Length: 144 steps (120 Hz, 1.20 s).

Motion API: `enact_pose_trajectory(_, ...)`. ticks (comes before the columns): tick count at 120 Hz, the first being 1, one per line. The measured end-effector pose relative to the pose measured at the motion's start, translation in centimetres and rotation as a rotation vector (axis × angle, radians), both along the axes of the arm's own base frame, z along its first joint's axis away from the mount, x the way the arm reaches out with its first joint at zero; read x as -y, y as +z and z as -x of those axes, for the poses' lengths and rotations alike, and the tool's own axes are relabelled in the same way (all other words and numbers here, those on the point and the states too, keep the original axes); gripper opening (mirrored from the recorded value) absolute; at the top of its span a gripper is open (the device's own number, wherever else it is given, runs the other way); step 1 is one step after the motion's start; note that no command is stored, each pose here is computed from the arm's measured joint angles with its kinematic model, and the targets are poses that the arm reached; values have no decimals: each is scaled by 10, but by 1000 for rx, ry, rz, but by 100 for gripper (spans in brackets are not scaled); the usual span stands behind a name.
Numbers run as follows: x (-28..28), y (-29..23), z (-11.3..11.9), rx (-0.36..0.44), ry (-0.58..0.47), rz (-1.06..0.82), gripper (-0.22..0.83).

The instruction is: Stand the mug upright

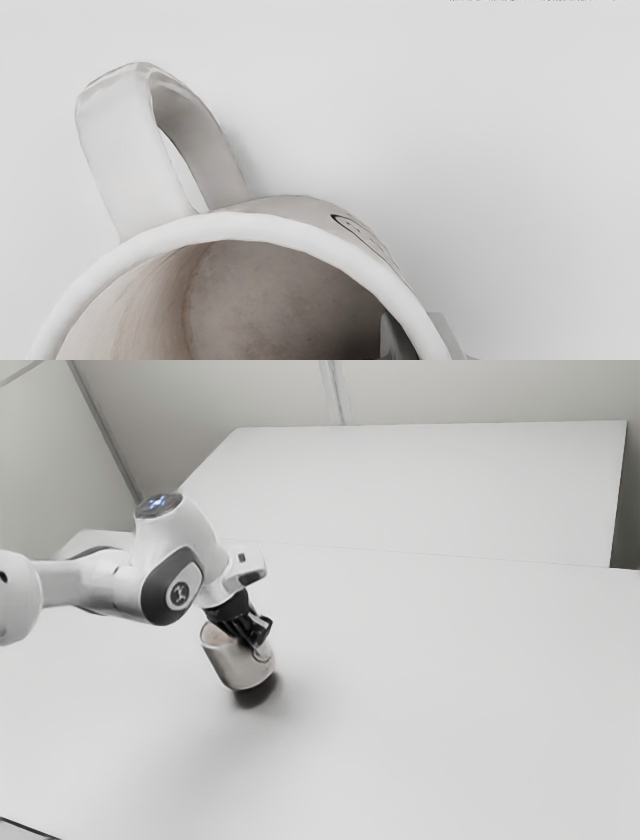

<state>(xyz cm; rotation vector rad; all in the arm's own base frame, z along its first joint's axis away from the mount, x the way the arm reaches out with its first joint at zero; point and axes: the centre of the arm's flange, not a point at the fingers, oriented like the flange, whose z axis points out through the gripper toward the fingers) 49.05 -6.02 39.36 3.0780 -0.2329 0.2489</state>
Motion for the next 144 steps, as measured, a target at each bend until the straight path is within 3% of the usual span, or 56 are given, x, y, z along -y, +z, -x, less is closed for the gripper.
enact_pose_trajectory(54, -2, -24, 13, 16, 92, 9, -16)
enact_pose_trajectory(144, -3, -49, 10, -21, 163, 16, -16)
